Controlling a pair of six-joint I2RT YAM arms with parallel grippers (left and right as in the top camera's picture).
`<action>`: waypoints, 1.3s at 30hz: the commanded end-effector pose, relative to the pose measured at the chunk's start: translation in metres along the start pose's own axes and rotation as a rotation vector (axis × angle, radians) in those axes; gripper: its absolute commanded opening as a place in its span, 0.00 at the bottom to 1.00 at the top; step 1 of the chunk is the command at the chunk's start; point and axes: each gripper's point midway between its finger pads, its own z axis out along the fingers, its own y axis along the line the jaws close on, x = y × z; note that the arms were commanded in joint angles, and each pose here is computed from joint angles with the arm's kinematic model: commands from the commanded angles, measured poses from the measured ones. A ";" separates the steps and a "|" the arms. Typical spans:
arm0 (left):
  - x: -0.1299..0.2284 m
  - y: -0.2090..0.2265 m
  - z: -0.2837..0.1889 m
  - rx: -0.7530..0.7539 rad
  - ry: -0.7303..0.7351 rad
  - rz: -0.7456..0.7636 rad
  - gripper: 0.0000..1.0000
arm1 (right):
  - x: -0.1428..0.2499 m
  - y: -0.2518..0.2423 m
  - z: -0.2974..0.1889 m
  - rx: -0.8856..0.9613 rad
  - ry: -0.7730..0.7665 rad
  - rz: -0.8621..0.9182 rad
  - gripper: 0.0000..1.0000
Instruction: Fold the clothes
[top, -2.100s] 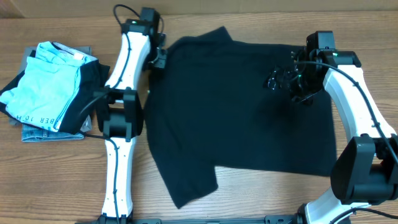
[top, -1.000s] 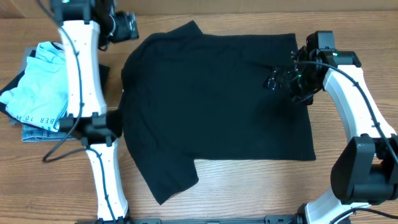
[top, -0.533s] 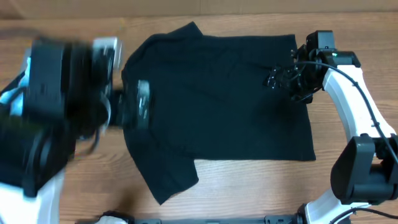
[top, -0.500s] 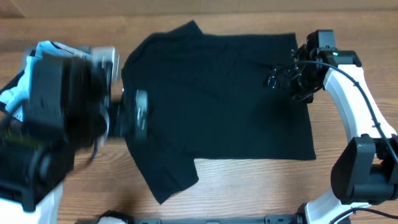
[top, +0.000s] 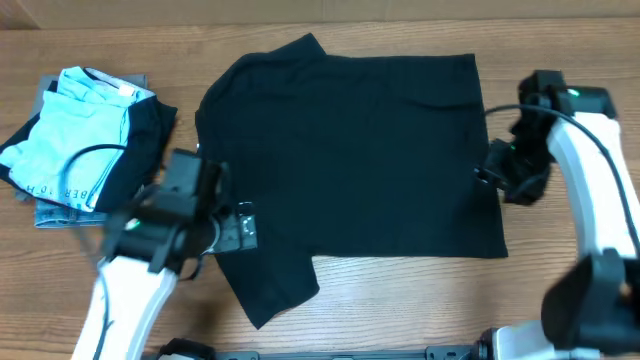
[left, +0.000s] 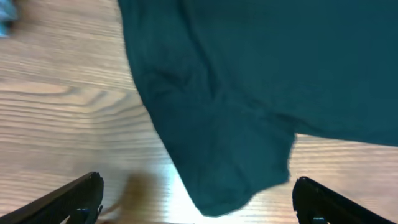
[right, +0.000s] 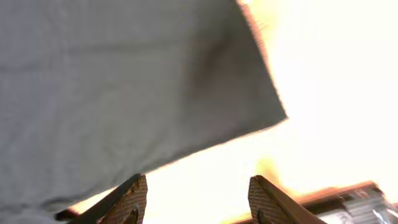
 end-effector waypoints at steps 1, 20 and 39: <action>0.009 -0.016 0.042 0.052 0.118 -0.029 1.00 | 0.015 -0.022 -0.045 0.031 -0.165 0.088 0.56; -0.025 0.017 0.115 0.090 0.252 -0.265 1.00 | 0.064 -0.049 0.005 0.017 -0.144 0.373 0.61; -0.030 0.001 0.110 0.228 0.250 -0.217 1.00 | 0.039 -0.073 0.085 -0.030 0.015 0.596 0.56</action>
